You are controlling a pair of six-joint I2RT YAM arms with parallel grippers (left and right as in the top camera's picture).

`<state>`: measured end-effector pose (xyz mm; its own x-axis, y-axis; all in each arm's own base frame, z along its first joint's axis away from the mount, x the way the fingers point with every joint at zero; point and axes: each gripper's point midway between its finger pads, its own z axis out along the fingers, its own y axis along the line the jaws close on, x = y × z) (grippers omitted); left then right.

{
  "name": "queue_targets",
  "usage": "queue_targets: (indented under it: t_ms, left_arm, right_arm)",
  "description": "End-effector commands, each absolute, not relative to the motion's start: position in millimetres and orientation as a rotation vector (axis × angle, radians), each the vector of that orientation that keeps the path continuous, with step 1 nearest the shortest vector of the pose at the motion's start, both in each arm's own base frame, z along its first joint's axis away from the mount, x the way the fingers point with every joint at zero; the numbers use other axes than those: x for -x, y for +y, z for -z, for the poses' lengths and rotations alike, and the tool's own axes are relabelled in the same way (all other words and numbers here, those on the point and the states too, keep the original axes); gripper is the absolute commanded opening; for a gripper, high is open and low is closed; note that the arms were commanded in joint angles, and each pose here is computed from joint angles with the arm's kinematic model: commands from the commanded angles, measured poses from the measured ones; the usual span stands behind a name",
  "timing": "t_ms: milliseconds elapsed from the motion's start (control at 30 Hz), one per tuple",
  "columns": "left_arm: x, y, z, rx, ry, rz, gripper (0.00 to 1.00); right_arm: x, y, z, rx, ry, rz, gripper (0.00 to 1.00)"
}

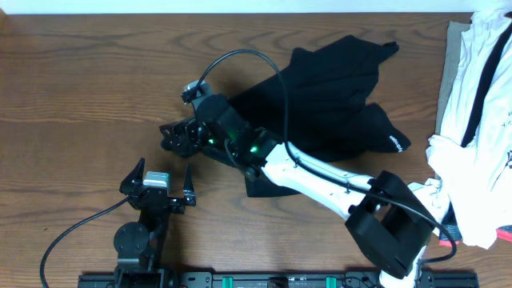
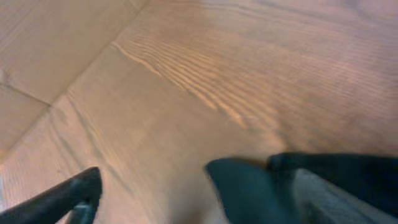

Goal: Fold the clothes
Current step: 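Pull the black shirt left and drop it flat on the table, then reach the left gripper to the shirt's left edge and grasp it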

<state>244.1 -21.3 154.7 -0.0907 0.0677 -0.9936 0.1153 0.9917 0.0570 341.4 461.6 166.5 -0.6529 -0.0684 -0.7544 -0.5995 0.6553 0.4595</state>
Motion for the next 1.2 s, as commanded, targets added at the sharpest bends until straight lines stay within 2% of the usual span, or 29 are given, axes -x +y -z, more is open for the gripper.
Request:
queue_targets:
  t_ms: [0, 133, 267, 533, 700, 933, 1100, 1167]
  left_arm:
    - [-243.4, -22.6, -138.7, -0.153, 1.711, 0.047, 0.98]
    - [-243.4, -22.6, -138.7, -0.153, 1.711, 0.047, 0.98]
    - [-243.4, -22.6, -138.7, -0.153, 1.711, 0.047, 0.98]
    - [-243.3, -22.8, -138.7, -0.153, 1.711, 0.047, 0.98]
    - [-243.3, -22.8, -138.7, -0.153, 1.711, 0.047, 0.98]
    - [-243.7, -24.3, -142.6, -0.157, 1.695, 0.056, 0.98]
    - [-231.9, -71.3, -156.3, -0.341, 1.619, 0.316, 0.98]
    - [-228.1, -79.1, -158.3, -0.318, 1.627, 0.414, 0.98]
  right_arm:
    - [-355.3, 438.6, -215.8, 0.554, 2.038, -0.893, 0.99]
    - [-365.6, 384.1, -253.0, 0.506, 2.054, -0.797, 0.99]
    - [-371.1, 304.1, -271.9, 0.398, 2.146, -0.623, 0.99]
    - [-353.9, 126.6, -276.7, 0.071, 2.350, -0.228, 0.99]
    - [-336.0, 47.6, -264.9, -0.154, 2.449, -0.051, 0.99]
    - [-315.9, -16.0, -244.2, -0.405, 2.551, 0.053, 0.99]
    - [-311.3, -23.6, -241.7, -0.437, 2.566, 0.066, 0.99]
    - [-311.3, -23.5, -241.7, -0.437, 2.566, 0.066, 0.99]
